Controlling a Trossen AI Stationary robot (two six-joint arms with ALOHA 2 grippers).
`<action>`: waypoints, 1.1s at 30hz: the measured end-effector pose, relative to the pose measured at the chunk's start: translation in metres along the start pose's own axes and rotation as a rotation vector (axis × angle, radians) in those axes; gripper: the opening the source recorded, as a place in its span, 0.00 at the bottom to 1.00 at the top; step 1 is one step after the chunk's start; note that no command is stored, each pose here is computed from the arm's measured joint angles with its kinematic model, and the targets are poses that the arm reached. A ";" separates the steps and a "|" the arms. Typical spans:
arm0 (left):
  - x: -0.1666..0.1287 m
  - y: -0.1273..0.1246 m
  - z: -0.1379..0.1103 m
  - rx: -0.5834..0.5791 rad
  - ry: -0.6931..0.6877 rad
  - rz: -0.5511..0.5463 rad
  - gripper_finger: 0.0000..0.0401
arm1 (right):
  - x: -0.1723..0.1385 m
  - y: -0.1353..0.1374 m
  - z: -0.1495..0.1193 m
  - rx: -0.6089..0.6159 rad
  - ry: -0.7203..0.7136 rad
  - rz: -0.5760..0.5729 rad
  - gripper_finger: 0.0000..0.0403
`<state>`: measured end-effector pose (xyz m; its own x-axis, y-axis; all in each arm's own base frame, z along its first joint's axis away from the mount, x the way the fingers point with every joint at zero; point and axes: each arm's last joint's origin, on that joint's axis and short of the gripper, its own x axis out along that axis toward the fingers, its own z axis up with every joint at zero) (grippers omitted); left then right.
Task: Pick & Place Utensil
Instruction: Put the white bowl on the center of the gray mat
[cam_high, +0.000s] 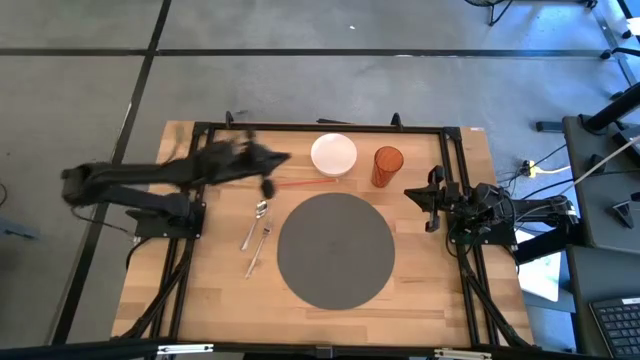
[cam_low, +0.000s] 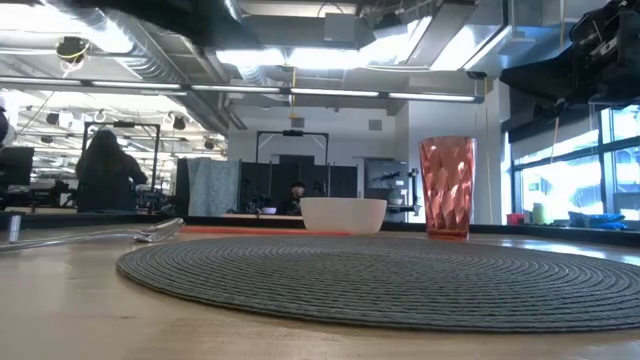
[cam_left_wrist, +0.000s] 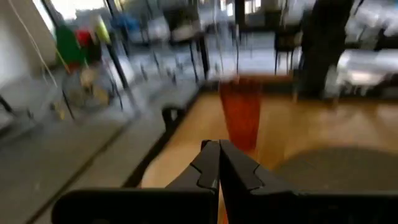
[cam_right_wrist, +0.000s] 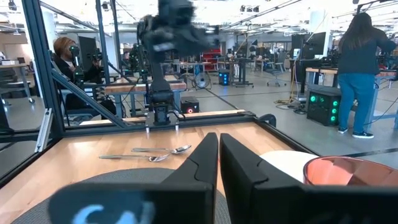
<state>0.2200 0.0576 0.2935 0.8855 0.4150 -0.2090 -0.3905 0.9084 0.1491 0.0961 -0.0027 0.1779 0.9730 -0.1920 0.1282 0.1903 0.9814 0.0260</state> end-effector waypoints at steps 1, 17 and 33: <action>0.018 0.004 0.003 0.010 0.073 -0.008 0.00 | 0.000 0.000 0.000 0.000 0.000 0.000 0.05; 0.205 0.015 -0.026 0.257 0.656 -0.152 0.08 | 0.000 0.000 0.000 -0.026 0.000 -0.001 0.05; 0.206 -0.012 -0.029 0.251 0.703 -0.245 0.55 | 0.000 0.000 0.000 -0.026 0.001 0.000 0.05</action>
<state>0.3997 0.1336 0.2202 0.5396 0.2147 -0.8141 -0.0617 0.9744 0.2161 0.0961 -0.0027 0.1778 0.9730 -0.1924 0.1276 0.1939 0.9810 0.0002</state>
